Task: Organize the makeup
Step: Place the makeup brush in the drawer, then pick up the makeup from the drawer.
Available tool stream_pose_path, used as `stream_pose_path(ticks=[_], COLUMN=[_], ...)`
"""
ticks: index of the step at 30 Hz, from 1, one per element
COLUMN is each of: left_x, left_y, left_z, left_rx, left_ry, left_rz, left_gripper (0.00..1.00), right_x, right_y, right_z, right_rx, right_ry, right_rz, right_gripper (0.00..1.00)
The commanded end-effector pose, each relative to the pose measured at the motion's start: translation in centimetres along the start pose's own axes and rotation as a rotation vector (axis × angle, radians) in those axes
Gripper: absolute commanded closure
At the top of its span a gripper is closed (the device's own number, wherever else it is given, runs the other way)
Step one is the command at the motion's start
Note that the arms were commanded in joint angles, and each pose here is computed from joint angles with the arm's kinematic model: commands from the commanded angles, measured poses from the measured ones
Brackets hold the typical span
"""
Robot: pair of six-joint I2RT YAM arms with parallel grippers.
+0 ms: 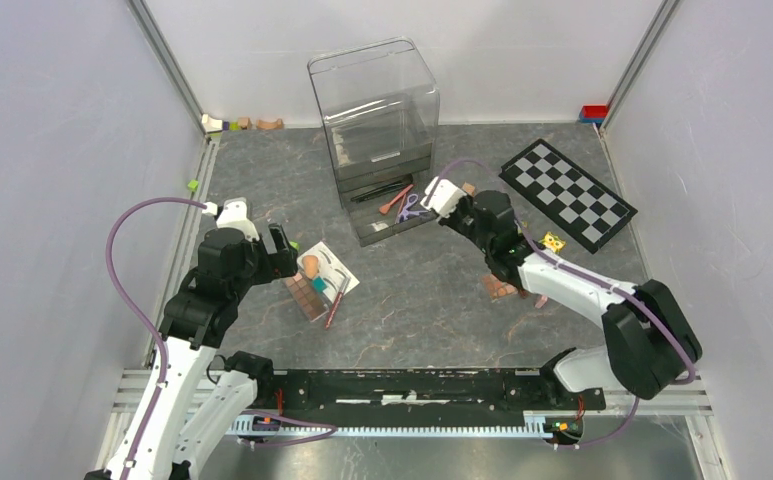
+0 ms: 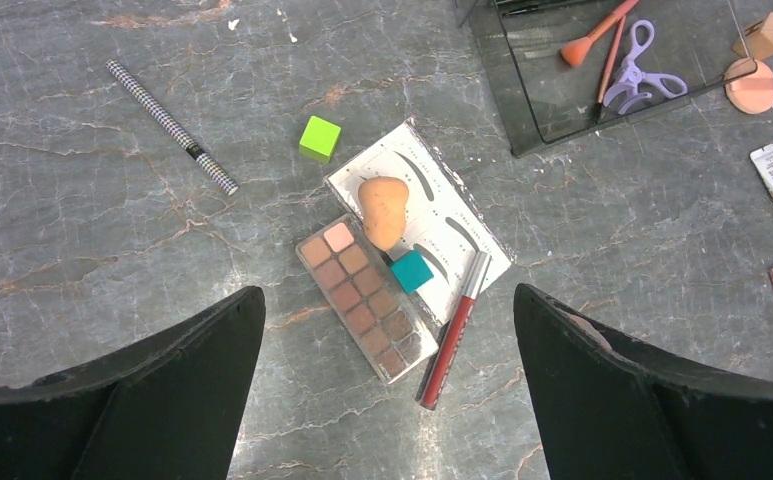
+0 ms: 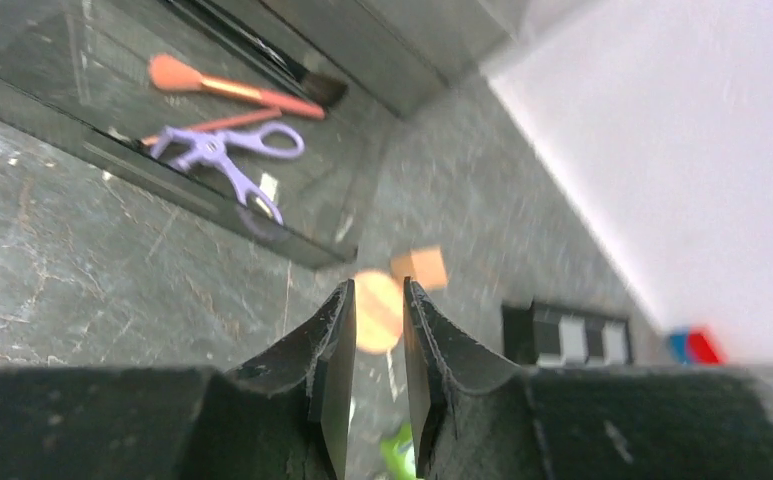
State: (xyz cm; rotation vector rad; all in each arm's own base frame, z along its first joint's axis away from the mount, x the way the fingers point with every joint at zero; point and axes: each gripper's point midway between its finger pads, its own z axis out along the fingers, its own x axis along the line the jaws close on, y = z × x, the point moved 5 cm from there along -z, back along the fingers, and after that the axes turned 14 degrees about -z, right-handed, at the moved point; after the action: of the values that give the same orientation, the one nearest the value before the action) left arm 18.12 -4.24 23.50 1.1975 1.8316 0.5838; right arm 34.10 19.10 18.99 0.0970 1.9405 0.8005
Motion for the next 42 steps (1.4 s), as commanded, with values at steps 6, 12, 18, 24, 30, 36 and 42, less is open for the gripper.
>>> stream_pose_path(ticks=[6, 12, 18, 24, 30, 36, 42], left_x=[-0.5, -0.5, -0.6, -0.6, -0.6, -0.5, -0.5], left_y=[0.5, 0.5, 0.3, 0.3, 0.3, 0.3, 0.4], left_z=[0.3, 0.3, 0.6, 0.7, 0.7, 0.7, 0.7], left_rx=[-0.025, -0.022, -0.008, 0.001, -0.002, -0.007, -0.008], left_ry=[-0.019, -0.021, -0.021, -0.02, -0.017, -0.016, -0.013], left_rz=[-0.023, -0.023, -0.021, -0.018, -0.019, -0.019, -0.021], left_gripper=[0.0, 0.0, 0.0, 0.0, 0.0, 0.0, 0.0], right_x=[-0.3, 1.0, 2.4, 3.1, 4.0, 4.7, 4.5], right_y=[-8.8, -12.4, -15.9, -17.6, -18.6, -19.0, -19.3], right_z=[-3.0, -5.1, -6.8, -7.6, -7.8, -7.3, -7.2], right_rx=[0.461, 0.623, 0.668, 0.706, 0.726, 0.732, 0.746], right_ry=[-0.109, -0.005, 0.102, 0.162, 0.222, 0.252, 0.254], right_rz=[0.507, 0.635, 0.726, 0.737, 0.726, 0.738, 0.725], right_gripper=[0.71, 0.68, 0.6, 0.59, 0.58, 0.59, 0.59])
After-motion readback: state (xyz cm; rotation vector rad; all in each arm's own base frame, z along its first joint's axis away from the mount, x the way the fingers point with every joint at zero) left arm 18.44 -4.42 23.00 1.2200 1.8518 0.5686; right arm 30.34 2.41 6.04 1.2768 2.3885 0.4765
